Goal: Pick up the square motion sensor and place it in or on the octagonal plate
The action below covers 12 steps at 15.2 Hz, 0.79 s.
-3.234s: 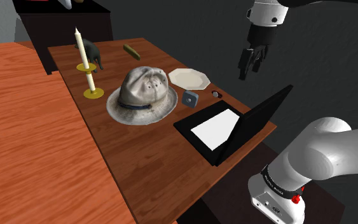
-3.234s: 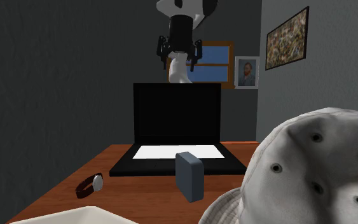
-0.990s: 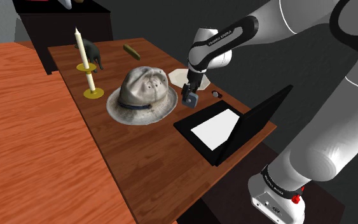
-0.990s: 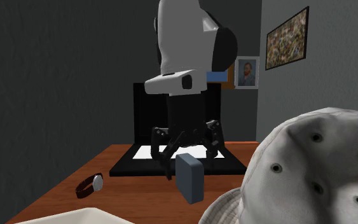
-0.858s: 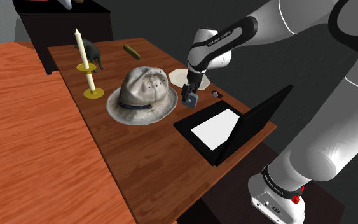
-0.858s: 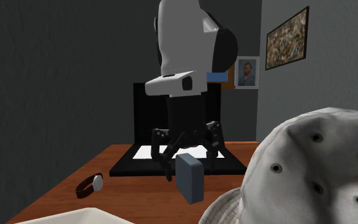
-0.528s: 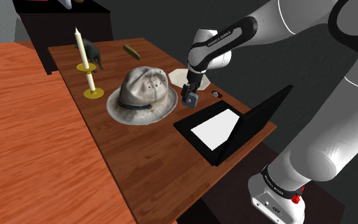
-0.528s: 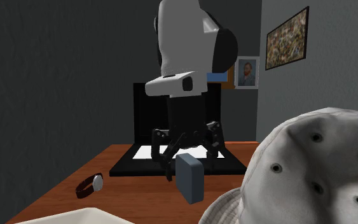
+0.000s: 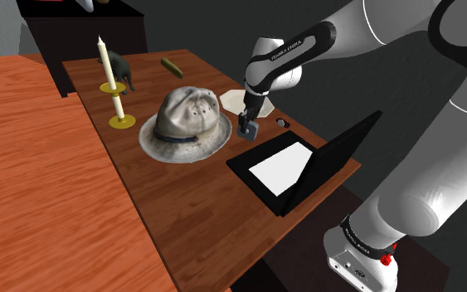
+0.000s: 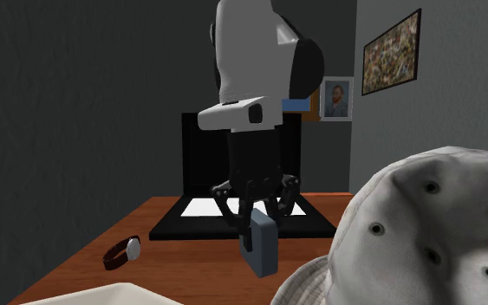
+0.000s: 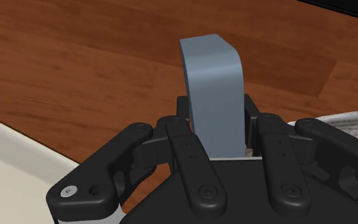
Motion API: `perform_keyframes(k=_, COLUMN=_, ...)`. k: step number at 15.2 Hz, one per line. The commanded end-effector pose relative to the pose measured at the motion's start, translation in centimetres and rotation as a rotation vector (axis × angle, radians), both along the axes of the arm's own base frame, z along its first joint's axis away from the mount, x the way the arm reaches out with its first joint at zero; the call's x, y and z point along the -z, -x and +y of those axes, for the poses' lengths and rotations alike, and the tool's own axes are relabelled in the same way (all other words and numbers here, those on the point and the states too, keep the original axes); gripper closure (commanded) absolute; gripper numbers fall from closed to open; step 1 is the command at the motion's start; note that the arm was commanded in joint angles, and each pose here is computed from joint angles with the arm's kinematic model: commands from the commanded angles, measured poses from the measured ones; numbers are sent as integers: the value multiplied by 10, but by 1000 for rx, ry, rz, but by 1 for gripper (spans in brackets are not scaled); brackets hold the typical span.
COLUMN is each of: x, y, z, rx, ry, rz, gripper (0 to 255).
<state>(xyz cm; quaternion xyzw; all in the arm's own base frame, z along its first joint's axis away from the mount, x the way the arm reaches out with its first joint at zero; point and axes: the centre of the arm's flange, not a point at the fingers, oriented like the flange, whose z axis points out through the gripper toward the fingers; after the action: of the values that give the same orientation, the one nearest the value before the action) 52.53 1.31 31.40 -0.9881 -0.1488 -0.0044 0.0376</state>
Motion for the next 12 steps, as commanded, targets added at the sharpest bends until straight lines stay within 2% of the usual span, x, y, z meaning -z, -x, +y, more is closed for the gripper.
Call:
perform_keyframes(k=1, x=1, y=0, z=0, rx=0, ry=0, rz=1, gripper=255)
perform_keyframes(k=12, x=-52, y=0, z=0, rx=0, ry=0, rz=1, gripper=255)
